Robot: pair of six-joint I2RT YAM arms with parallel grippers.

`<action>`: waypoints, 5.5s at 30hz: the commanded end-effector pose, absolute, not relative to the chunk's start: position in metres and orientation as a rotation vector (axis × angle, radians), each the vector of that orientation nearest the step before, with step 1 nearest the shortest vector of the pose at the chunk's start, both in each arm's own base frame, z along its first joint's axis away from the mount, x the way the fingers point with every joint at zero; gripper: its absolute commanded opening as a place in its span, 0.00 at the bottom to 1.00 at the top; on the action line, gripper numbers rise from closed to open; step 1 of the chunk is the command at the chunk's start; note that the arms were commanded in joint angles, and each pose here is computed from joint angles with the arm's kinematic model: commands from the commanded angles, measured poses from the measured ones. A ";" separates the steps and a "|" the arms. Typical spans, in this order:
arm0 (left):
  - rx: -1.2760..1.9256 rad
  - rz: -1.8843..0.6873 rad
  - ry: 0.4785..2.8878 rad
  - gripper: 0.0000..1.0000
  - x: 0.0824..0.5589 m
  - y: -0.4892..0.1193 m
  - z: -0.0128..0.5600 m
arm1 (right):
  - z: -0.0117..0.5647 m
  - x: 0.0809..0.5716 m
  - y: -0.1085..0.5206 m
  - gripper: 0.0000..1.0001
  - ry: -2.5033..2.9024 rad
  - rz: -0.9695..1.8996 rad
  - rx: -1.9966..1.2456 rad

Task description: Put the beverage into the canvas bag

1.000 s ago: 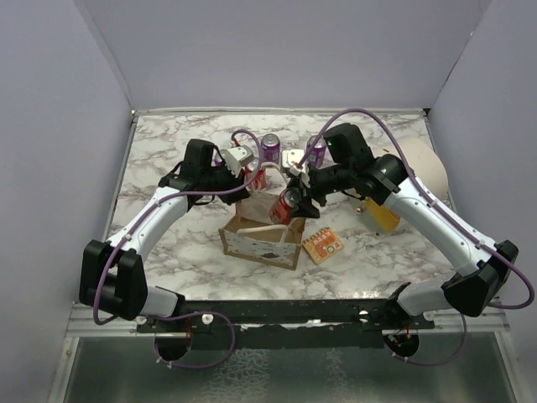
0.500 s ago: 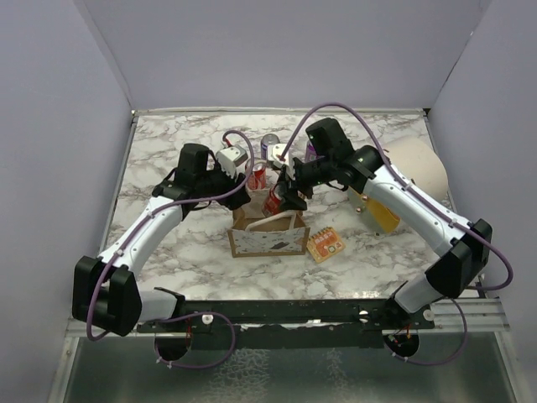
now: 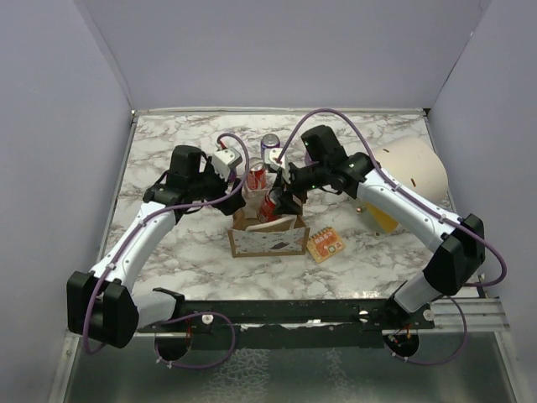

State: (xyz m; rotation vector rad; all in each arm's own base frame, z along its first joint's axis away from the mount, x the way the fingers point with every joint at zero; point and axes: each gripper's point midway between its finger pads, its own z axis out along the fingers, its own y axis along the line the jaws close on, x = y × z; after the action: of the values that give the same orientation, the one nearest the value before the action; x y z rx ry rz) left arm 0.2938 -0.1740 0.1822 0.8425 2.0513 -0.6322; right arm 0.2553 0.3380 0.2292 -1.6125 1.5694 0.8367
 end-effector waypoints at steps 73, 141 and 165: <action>0.912 -0.942 2.059 0.32 0.316 -0.209 0.173 | 0.197 0.221 0.390 0.11 1.411 0.950 -1.725; 0.794 -0.919 2.068 0.00 0.314 -0.212 0.156 | 0.102 0.218 0.423 0.43 1.610 0.810 -1.773; 0.858 -0.906 1.991 0.00 0.310 -0.212 0.167 | 0.146 0.218 0.420 0.83 1.485 0.781 -1.734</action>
State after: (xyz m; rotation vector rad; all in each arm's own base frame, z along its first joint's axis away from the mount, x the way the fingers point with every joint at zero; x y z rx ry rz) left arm 0.3163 -0.2104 0.1575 0.8137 2.0432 -0.9091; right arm 0.2171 0.4174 0.1204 -1.7639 1.5813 0.8048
